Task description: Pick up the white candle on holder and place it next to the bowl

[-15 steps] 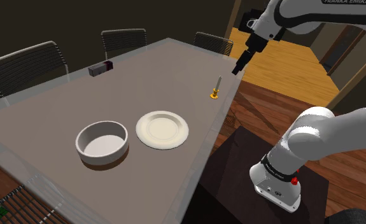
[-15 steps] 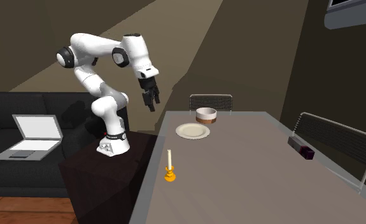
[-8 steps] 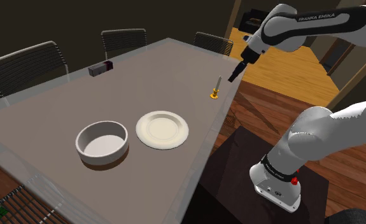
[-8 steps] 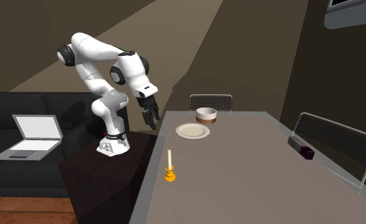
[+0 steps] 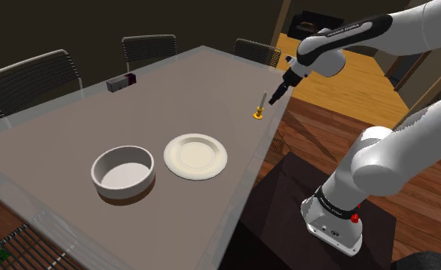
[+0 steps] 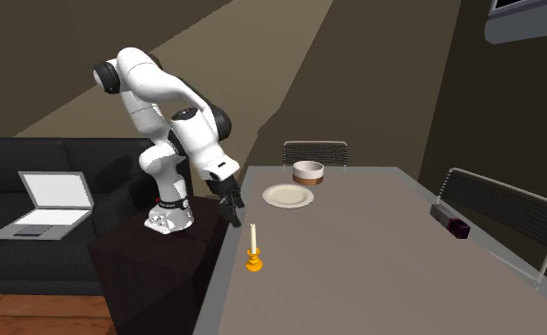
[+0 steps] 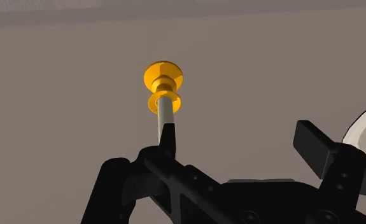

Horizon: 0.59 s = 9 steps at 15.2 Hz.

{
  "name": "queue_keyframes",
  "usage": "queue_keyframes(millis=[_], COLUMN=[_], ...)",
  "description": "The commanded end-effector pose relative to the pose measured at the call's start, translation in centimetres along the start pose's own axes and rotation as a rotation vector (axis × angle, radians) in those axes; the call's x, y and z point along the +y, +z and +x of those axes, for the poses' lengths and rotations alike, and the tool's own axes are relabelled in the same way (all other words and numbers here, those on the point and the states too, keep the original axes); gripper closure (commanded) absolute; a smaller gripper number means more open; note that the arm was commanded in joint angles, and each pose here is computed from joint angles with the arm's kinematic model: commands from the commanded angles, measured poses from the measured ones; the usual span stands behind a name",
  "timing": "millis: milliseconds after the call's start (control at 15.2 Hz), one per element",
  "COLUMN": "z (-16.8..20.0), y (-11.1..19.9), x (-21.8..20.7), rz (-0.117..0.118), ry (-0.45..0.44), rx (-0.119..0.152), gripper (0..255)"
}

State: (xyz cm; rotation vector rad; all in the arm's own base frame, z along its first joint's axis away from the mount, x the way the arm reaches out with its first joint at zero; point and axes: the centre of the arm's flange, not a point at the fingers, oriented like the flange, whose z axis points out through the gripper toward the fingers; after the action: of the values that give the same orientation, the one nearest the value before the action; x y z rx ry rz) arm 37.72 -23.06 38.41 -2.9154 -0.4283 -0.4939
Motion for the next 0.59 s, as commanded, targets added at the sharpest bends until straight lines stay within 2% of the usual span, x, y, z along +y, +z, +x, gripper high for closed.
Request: queue_keyframes(millis=[0,264,528], z=[-0.4,-0.4,-0.3], y=[1.7,5.1,6.8], x=[2.2,6.3,6.5], rz=[-0.003,0.000,0.000], ry=[-0.023,-0.062,-0.064], rx=[0.018,0.053,0.055], gripper=[0,0,0])
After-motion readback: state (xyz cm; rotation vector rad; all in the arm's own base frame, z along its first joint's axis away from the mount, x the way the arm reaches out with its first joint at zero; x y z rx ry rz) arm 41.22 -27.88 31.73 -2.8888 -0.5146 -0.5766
